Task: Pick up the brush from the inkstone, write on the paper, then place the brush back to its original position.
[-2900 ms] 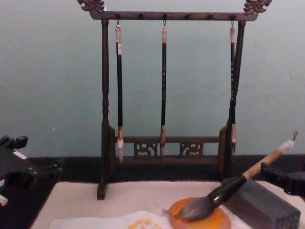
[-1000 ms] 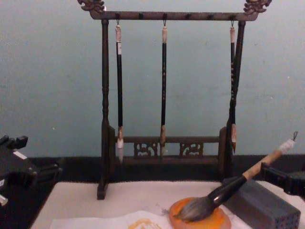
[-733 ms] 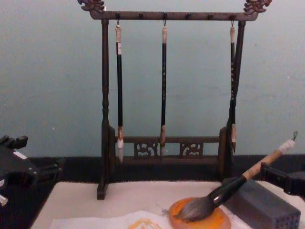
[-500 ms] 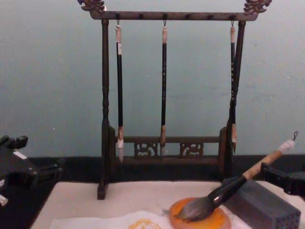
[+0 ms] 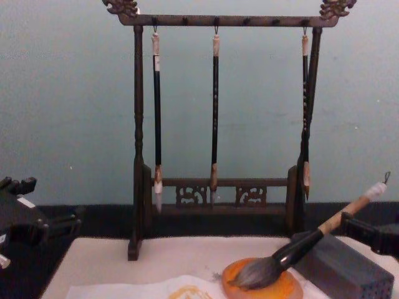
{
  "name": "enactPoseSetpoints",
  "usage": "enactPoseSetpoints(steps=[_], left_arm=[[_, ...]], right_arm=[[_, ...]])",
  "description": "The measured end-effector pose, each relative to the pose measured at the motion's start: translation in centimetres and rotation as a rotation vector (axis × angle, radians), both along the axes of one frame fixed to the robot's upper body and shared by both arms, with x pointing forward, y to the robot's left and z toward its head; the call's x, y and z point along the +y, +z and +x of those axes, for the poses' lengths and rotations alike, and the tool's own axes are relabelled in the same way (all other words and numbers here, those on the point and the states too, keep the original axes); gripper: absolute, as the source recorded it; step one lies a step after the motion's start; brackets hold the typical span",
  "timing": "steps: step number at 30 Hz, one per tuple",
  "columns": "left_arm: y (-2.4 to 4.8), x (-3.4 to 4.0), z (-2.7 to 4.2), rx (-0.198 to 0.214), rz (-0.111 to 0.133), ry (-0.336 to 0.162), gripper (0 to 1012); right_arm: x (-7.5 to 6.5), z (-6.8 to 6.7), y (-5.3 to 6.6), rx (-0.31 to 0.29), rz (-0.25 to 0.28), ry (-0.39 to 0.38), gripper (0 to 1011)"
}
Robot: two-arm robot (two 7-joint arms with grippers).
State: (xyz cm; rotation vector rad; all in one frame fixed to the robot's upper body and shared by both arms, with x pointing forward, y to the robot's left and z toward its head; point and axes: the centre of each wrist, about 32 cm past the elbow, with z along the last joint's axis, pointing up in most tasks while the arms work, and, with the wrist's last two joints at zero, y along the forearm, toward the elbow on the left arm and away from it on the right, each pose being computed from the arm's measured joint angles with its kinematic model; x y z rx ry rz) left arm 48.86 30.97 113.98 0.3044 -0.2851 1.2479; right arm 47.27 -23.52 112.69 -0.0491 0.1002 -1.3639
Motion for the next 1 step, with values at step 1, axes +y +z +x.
enactPoseSetpoints(steps=[1], left_arm=[[0.00,0.00,0.00,0.000,0.000,0.000,1001]], right_arm=[[0.00,0.00,0.00,0.000,0.000,0.000,1000]])
